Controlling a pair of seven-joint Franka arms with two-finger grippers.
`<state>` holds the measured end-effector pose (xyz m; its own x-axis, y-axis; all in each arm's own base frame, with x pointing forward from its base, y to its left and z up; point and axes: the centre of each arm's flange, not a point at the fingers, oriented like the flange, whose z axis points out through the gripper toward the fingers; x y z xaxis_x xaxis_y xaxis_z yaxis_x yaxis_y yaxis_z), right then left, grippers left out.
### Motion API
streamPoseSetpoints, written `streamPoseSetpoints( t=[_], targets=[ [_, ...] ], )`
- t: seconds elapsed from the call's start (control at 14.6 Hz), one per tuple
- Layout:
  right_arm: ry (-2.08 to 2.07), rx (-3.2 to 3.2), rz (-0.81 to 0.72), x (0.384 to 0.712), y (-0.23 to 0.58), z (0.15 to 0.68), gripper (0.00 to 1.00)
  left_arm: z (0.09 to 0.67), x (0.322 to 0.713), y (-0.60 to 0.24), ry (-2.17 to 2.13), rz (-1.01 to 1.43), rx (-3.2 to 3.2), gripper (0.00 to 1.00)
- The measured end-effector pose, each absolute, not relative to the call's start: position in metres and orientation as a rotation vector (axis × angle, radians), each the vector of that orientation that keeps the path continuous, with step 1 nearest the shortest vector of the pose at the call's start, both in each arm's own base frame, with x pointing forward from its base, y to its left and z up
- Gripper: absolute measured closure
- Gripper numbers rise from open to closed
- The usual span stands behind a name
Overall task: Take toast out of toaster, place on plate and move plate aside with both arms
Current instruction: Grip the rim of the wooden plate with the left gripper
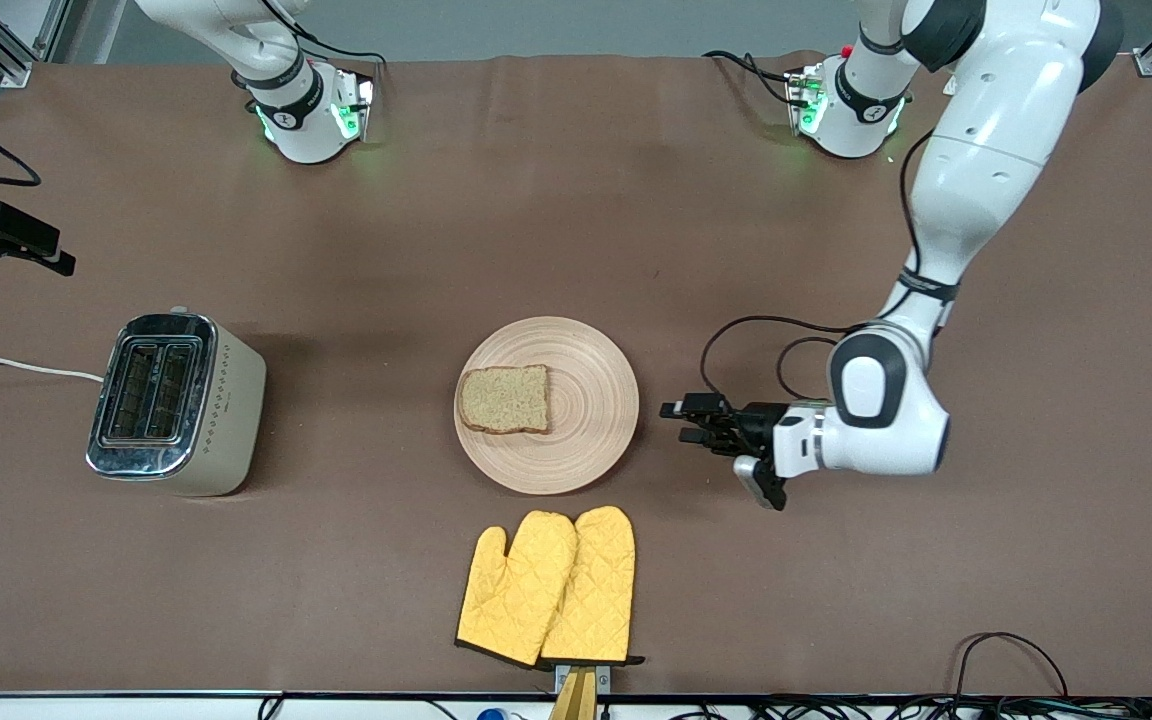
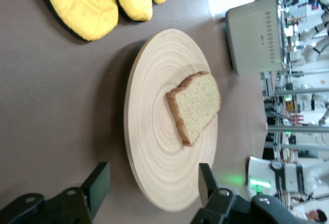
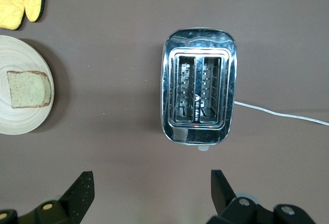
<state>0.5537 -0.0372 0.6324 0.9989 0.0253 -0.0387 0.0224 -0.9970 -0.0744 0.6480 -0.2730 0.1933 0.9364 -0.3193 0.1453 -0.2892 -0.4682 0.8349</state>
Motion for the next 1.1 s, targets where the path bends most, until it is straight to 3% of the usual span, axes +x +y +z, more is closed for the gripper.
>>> streamPoseSetpoints(
  t=[0.27,1.1],
  targets=[
    [-0.041,-3.145,0.055,0.550,-0.013,0.641,0.00,0.165,0.633,-0.288,-0.402,-0.047,2.112,0.36],
    [-0.040,-3.176,0.038,0.542,-0.016,0.653,0.00,0.124,0.614,-0.309,-0.306,-0.092,2.084,0.52]
  ],
)
